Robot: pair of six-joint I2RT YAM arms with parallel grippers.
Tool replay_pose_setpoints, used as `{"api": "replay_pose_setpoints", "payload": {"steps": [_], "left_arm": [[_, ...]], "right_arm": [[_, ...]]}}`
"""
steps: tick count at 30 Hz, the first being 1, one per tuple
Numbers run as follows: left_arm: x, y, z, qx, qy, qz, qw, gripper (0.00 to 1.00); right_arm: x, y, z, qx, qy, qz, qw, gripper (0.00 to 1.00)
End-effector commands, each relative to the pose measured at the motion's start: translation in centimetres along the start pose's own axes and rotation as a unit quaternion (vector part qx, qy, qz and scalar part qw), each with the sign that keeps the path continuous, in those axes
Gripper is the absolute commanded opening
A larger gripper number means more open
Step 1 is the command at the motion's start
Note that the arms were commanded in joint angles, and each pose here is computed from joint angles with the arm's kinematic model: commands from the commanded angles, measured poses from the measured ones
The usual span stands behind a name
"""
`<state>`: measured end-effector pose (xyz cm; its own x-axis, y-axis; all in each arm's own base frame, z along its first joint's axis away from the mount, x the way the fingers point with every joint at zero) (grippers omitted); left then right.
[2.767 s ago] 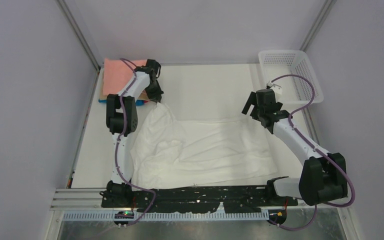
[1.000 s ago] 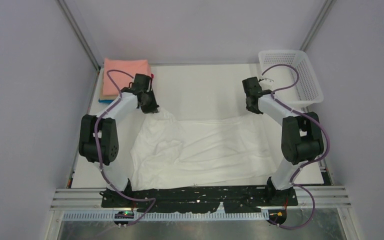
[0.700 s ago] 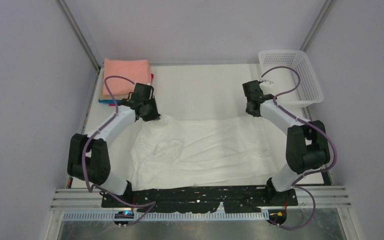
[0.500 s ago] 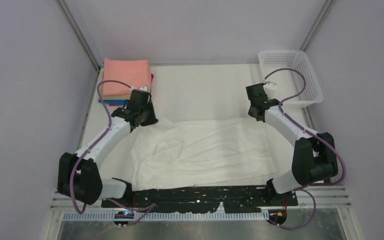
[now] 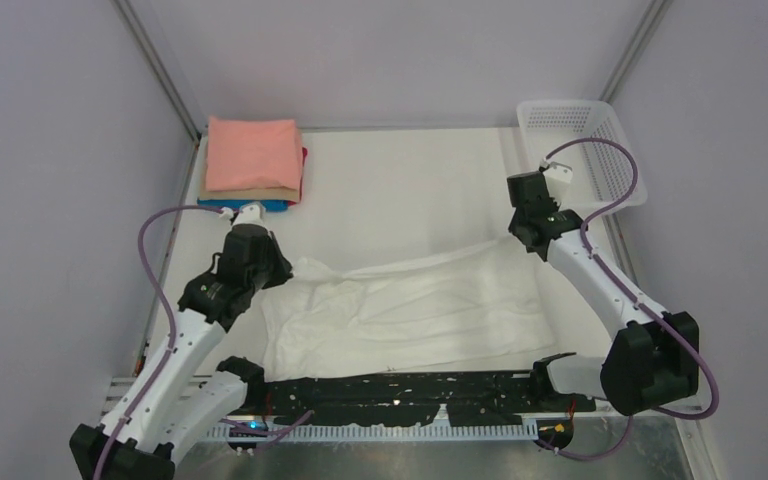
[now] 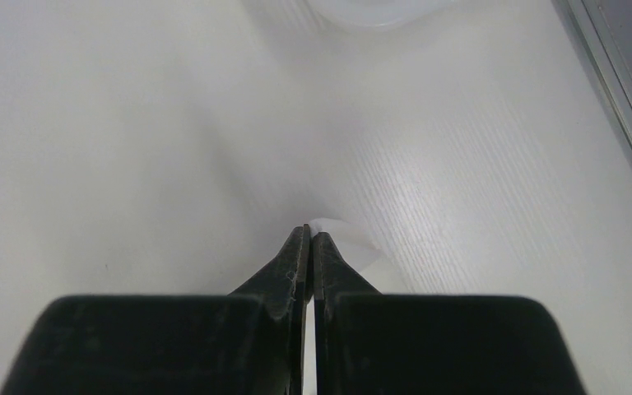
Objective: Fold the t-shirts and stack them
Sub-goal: Fold the other side of the tshirt into a rectangle
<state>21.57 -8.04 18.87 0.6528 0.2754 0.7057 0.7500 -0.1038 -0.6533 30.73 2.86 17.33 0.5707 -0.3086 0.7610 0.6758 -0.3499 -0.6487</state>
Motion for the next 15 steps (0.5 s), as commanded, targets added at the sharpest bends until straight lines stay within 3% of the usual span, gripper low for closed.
{"api": "replay_pose_setpoints", "payload": {"steps": [1,8,15], "left_arm": [[-1.8,-1.8,1.4,0.005,-0.019,-0.006,1.0,0.0],[-4.0,-3.8,1.5,-0.046,-0.032,-0.015,0.998,0.0],[-6.8,-4.9,1.5,-0.077,-0.038,0.026,0.996,0.0]], "right_arm": [[1.1,-1.4,-0.8,-0.001,0.008,-0.028,1.0,0.06],[0.6,-1.6,-0.2,0.029,0.006,-0.018,0.999,0.06],[0.3,-2.1,-0.7,0.035,0.005,-0.022,0.999,0.07]]}}
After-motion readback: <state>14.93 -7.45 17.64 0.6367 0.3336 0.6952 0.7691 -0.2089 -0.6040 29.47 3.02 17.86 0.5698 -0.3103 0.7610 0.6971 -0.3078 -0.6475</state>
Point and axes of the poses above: each gripper's point midway between its finger pads, its own y axis out along the fingers, its own z axis along the line the jaws close on, x = y × z, the point moved 4 cm from there along -y, back along the fingers, and after that the axes turned 1 degree about y, right-handed, at the moved point
